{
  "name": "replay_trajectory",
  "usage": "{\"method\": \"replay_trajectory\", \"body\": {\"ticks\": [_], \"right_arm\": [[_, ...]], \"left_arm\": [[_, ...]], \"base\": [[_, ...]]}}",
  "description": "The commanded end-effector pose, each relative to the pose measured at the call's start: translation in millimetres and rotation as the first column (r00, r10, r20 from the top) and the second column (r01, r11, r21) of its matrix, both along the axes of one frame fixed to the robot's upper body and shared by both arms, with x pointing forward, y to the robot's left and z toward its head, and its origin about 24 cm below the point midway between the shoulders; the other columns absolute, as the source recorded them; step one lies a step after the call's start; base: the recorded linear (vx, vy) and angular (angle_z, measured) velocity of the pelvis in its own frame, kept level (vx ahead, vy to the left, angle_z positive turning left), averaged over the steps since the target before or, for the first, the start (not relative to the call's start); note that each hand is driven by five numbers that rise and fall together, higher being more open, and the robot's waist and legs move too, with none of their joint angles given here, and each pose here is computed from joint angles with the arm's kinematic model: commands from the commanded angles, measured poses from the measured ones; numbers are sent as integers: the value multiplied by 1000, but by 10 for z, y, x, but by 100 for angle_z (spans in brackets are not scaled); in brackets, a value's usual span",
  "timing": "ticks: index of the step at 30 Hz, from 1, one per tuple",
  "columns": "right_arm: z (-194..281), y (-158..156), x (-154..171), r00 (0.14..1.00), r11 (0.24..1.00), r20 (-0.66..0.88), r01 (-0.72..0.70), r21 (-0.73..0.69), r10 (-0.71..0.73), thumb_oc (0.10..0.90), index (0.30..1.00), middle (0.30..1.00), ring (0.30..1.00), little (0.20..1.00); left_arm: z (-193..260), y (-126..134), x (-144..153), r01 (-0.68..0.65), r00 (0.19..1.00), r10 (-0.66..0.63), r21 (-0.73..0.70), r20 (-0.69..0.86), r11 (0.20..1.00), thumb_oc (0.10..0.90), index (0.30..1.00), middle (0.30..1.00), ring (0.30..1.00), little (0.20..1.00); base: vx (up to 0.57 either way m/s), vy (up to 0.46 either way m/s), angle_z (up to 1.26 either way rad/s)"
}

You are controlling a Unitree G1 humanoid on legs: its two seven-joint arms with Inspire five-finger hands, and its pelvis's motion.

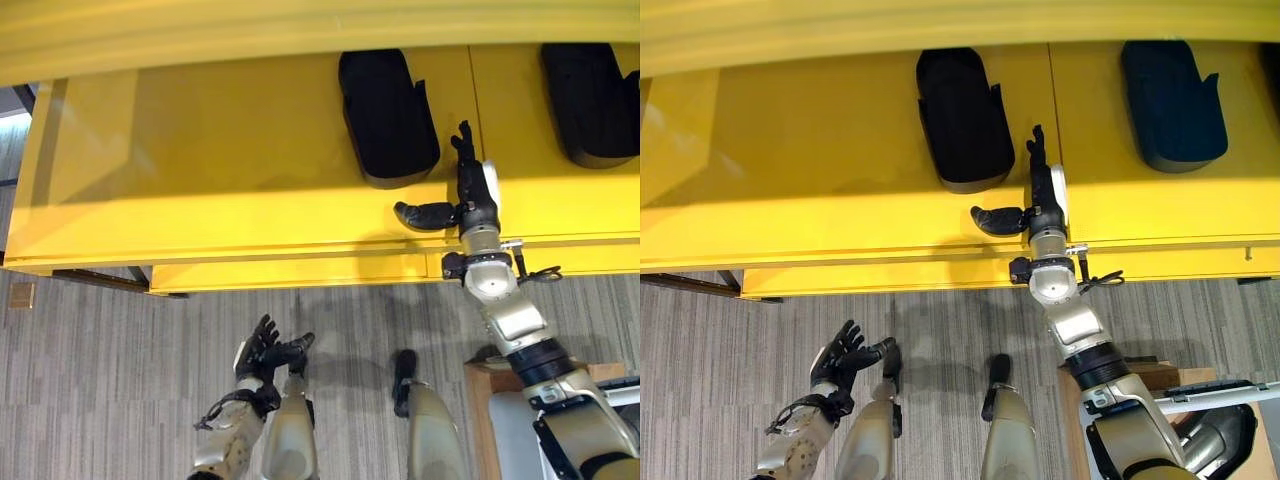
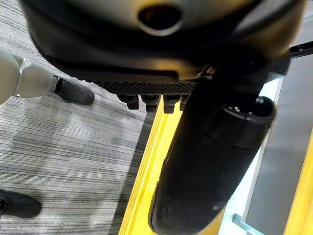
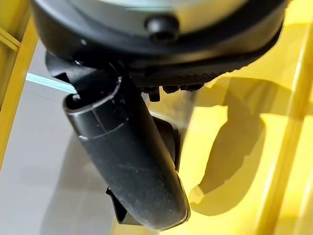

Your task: Move parts from the plastic box to the shelf.

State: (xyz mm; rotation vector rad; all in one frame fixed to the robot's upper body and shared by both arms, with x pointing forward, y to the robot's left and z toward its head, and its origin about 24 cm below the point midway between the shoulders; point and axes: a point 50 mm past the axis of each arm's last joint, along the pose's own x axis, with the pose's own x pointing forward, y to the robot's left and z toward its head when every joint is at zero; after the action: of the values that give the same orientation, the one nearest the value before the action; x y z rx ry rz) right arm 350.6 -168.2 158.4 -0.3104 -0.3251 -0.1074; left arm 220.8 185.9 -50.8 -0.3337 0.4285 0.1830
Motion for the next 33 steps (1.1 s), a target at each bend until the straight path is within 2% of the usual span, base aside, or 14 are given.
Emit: {"method": "replay_trajectory", "body": {"ticks": [1, 15, 33], "right_arm": [[234, 121, 3, 993, 997, 99, -74, 33, 71, 900, 1000, 1000, 1000, 1000], [-43, 247, -74, 991, 989, 18, -132, 69, 131, 900, 1000, 1000, 1000, 1000], [22, 453, -164, 977, 973, 68, -208, 104, 202, 900, 1000, 1000, 1000, 1000]], "left_arm": [[149, 57, 39, 31, 996, -34, 30, 88, 999, 900, 1000, 1000, 1000, 1000], [151, 53, 35, 16, 996, -18, 20, 90, 1000, 900, 1000, 1000, 1000, 1000], [173, 57, 47, -3, 996, 1, 18, 95, 1000, 900, 1000, 1000, 1000, 1000]], "base": [[0, 0, 0], [-1, 3, 5], [0, 0, 0]]}}
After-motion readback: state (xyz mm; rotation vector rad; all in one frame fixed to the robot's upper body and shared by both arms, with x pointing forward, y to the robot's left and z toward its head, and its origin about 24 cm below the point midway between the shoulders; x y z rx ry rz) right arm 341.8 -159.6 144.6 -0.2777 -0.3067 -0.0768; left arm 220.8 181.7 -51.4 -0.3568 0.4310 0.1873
